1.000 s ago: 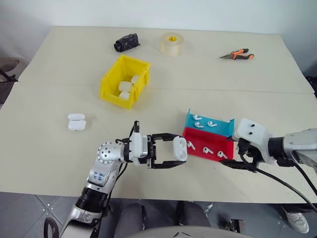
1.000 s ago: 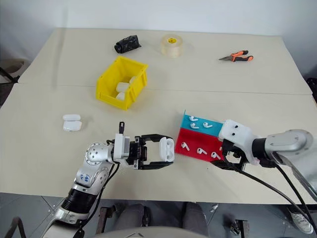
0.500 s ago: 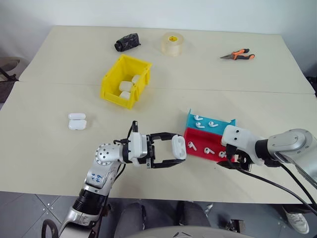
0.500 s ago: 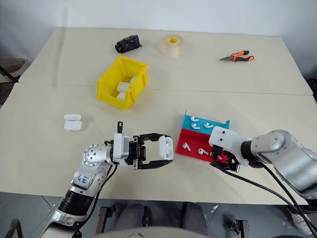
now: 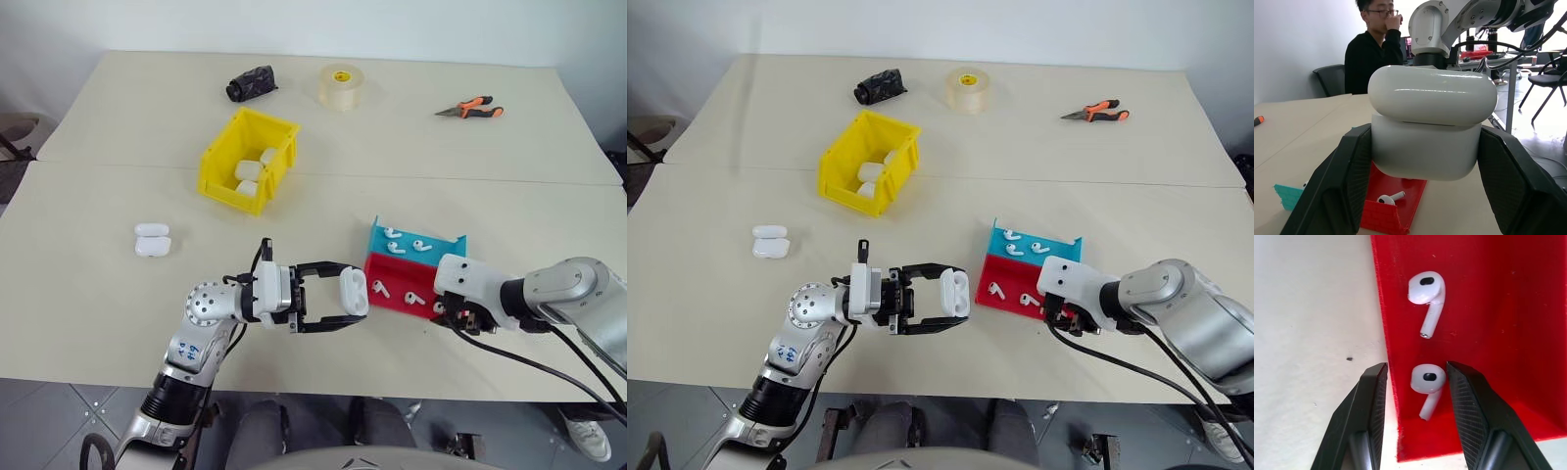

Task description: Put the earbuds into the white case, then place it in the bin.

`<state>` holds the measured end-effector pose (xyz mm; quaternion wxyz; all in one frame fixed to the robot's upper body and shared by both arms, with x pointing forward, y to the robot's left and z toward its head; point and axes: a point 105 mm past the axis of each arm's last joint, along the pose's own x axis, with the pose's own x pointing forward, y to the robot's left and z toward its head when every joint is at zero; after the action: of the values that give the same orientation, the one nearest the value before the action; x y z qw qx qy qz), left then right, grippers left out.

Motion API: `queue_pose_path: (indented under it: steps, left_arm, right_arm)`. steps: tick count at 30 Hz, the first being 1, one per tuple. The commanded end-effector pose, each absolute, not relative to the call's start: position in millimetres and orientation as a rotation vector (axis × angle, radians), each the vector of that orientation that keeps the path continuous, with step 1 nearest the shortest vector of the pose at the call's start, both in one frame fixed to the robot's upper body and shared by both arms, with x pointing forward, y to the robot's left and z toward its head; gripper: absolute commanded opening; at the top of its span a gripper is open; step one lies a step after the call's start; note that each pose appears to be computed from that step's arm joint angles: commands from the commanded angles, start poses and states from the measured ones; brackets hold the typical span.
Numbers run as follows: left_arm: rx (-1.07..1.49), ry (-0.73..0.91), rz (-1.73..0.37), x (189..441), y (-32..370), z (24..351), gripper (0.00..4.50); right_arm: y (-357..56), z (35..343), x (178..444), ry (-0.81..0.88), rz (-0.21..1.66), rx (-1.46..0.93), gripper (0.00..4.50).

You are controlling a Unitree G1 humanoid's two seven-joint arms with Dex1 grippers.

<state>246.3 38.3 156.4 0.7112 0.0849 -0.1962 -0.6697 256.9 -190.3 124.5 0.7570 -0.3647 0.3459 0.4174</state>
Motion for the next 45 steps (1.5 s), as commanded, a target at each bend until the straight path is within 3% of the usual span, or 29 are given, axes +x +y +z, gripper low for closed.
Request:
queue_pose_path:
  steps: [1,3,6,21,45]
  left_arm:
    - [0.195,-0.487,-1.493,241.9,35.1,167.2,2.82]
    - [0.194,-0.488,-1.492,242.1,35.0,167.4,2.82]
    - [0.192,-0.488,-1.490,242.5,34.8,167.5,2.82]
    - [0.168,-0.485,-1.502,244.3,33.9,167.5,2.82]
    - [0.165,-0.486,-1.504,244.8,33.5,169.7,2.82]
  right_arm:
    - [-189.4,130.4,261.6,0.722,0.900,-0.816,1.96]
    - [-189.3,130.2,261.9,0.722,0.901,-0.816,1.96]
    - [-191.1,128.8,261.1,0.726,0.906,-0.840,1.17]
    - [-195.3,141.0,267.4,0.677,0.883,-0.833,1.17]
    - [-206.8,129.4,262.8,0.735,0.902,-0.909,1.17]
